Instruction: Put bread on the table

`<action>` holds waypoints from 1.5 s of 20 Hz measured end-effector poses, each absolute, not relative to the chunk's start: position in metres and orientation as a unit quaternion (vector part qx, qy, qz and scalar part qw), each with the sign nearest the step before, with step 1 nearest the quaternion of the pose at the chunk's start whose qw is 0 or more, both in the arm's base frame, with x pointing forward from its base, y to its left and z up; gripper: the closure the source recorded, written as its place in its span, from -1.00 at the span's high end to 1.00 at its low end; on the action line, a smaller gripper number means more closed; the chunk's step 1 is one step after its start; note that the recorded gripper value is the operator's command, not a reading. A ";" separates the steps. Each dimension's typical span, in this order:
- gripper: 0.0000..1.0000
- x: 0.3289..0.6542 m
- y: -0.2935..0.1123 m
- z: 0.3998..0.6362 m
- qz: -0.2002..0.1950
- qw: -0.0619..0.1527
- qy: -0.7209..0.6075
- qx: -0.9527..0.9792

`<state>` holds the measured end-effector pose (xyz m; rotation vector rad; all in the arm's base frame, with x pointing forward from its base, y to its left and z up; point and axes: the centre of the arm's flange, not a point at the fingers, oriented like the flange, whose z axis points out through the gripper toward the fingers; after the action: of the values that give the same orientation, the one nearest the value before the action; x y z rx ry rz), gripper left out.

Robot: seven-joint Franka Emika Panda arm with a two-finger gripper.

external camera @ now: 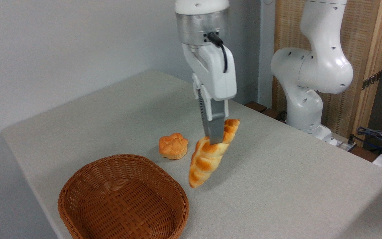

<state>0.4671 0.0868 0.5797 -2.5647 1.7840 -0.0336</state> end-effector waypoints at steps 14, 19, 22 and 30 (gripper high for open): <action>1.00 0.449 0.053 0.543 0.015 -0.019 0.599 -0.801; 1.00 0.449 0.053 0.543 0.015 -0.019 0.599 -0.800; 1.00 0.449 0.053 0.543 0.015 -0.019 0.599 -0.800; 1.00 0.463 0.037 0.594 -0.036 -0.004 0.477 -0.878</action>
<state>0.4632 0.0373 0.5939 -2.7655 1.5025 -0.1146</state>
